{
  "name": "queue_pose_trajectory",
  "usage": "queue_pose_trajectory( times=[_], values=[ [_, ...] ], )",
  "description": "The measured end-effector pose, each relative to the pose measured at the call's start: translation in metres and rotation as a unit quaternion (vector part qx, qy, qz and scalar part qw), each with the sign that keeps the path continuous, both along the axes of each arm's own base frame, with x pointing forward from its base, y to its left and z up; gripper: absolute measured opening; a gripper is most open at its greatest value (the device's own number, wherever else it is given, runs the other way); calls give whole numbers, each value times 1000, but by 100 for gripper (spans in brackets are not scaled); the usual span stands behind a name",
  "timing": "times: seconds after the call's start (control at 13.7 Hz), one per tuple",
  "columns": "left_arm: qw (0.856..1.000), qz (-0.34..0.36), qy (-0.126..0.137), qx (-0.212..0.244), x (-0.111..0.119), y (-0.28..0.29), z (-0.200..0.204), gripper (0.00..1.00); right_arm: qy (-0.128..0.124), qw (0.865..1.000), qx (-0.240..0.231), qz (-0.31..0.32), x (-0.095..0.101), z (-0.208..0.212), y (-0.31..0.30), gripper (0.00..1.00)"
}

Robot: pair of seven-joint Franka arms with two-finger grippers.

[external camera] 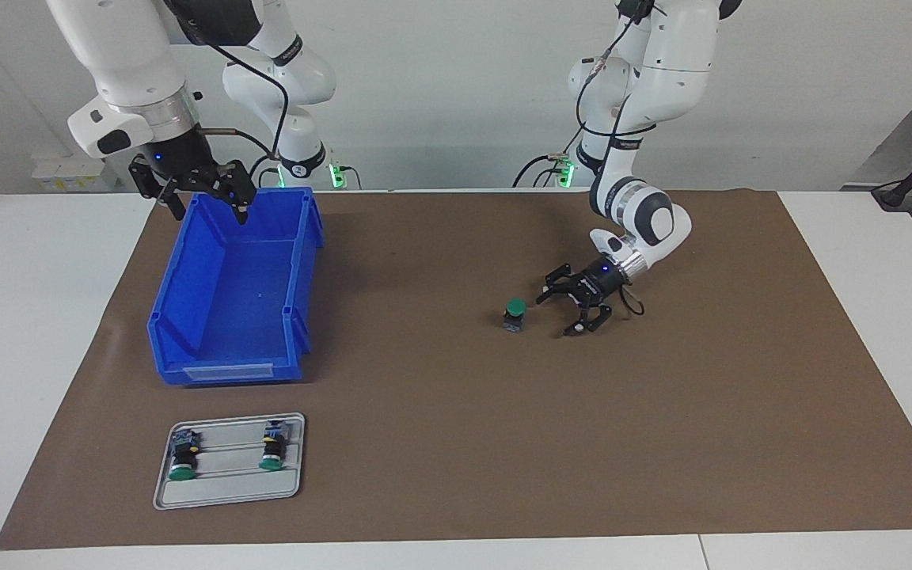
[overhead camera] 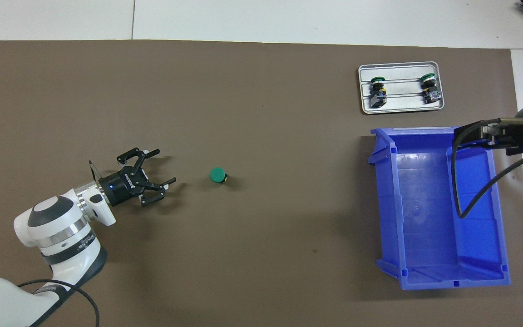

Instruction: Place and press button with both arms

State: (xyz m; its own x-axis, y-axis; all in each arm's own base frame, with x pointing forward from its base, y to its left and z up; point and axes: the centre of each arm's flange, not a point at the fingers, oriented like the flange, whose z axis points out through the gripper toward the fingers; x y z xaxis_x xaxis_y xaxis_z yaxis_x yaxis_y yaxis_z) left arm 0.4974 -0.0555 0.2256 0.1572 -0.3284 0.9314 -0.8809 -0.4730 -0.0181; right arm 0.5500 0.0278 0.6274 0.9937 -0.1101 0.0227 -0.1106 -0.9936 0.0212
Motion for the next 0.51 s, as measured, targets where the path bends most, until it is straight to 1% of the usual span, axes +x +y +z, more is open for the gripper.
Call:
queue_pose_trajectory(
  times=[0.22, 0.51],
  values=[
    [1000, 18, 24, -7, 43, 32, 34, 93, 0, 1000, 0, 0, 0, 0, 0, 100],
    [996, 36, 76, -32, 105, 57, 95, 93, 0, 1000, 0, 0, 0, 0, 0, 100]
  ],
)
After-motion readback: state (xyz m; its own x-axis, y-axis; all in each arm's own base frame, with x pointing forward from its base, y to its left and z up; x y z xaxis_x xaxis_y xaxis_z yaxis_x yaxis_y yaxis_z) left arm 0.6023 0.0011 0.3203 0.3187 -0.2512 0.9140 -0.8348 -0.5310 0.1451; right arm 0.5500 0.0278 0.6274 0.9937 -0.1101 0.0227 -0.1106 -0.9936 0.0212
